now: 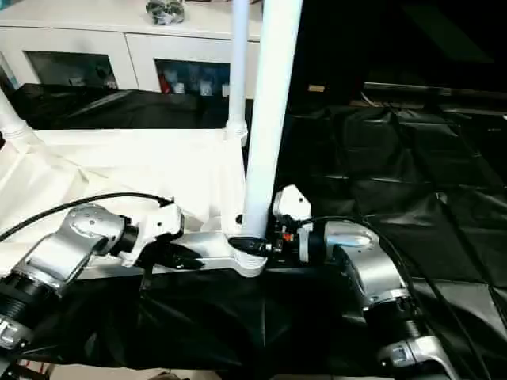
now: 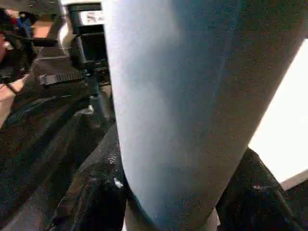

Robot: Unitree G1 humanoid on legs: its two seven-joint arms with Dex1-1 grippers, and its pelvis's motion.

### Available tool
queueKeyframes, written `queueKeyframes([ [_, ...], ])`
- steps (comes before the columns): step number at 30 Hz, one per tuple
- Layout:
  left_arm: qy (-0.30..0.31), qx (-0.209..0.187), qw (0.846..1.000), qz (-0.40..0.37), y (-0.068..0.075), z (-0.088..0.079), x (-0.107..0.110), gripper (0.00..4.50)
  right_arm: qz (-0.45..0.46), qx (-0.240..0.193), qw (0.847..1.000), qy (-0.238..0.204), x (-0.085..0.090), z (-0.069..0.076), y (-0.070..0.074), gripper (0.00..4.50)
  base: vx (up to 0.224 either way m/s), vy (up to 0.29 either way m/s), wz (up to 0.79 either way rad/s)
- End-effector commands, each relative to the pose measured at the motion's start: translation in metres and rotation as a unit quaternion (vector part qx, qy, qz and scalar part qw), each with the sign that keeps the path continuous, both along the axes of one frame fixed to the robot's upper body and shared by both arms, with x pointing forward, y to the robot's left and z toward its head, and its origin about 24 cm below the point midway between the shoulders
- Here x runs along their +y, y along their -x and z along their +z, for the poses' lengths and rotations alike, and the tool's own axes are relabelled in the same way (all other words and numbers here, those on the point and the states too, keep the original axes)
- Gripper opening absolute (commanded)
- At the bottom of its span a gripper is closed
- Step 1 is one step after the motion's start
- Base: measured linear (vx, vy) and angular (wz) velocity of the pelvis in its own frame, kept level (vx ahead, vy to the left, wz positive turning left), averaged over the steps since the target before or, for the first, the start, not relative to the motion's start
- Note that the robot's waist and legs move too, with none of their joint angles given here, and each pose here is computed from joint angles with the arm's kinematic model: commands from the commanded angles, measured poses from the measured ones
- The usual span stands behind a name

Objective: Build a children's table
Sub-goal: Rotate leg to tighten

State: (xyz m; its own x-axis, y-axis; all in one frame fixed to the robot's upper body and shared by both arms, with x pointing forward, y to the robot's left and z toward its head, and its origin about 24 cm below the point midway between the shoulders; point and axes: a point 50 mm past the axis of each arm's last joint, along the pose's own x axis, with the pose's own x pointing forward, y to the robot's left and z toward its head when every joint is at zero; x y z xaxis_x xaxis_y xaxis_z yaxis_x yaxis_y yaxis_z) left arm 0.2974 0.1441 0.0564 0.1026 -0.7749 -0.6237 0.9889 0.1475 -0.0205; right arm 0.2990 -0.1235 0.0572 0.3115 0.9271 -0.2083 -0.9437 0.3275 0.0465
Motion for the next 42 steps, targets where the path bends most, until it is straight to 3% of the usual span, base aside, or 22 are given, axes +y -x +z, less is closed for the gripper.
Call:
queueKeyframes([
  [1,0.038,-0.032,0.999,0.011,-0.010,0.015,-0.027,0.00,-0.120,0.061,0.989,0.065,-0.004,-0.039,-0.006,1.88,0.000,0.000,0.00],
  [4,0.047,-0.041,0.996,0.059,-0.019,0.018,-0.035,0.00,-0.192,0.073,0.977,0.063,-0.003,-0.042,-0.016,1.88,0.000,0.000,0.00],
  [5,0.056,-0.046,0.992,0.099,-0.025,0.021,-0.045,0.00,-0.239,0.085,0.966,0.058,-0.001,-0.046,-0.023,1.88,0.000,0.000,0.00],
  [9,0.059,-0.048,0.986,0.151,-0.031,0.023,-0.058,0.00,-0.278,0.101,0.953,0.056,0.006,-0.051,-0.027,1.88,0.000,0.000,0.00],
  [13,0.065,-0.043,0.978,0.193,-0.030,0.019,-0.090,0.00,-0.320,0.150,0.934,0.057,0.026,-0.065,-0.029,1.88,0.000,0.000,0.00],
  [18,0.047,-0.040,0.978,0.199,-0.027,0.012,-0.095,0.00,-0.316,0.155,0.934,0.060,0.036,-0.067,-0.028,1.88,0.000,0.000,0.00],
  [23,0.036,-0.046,0.974,0.221,-0.031,0.012,-0.086,0.00,-0.320,0.145,0.933,0.078,0.038,-0.067,-0.030,1.88,0.000,0.000,0.00],
  [27,0.031,-0.050,0.973,0.222,-0.032,0.013,-0.083,0.00,-0.312,0.152,0.936,0.063,0.042,-0.064,-0.032,1.88,0.000,0.000,0.00],
  [29,0.031,-0.050,0.974,0.220,-0.032,0.013,-0.083,0.00,-0.311,0.150,0.937,0.056,0.042,-0.061,-0.033,2.44,0.000,0.000,0.00],
  [31,0.034,-0.051,0.975,0.213,-0.031,0.013,-0.084,0.00,-0.308,0.146,0.939,0.048,0.043,-0.058,-0.035,2.44,0.000,0.000,0.00],
  [42,0.053,-0.058,0.986,0.149,-0.023,0.022,-0.076,0.00,-0.237,0.085,0.968,-0.025,0.043,-0.023,-0.043,3.59,0.000,0.000,0.00],
])
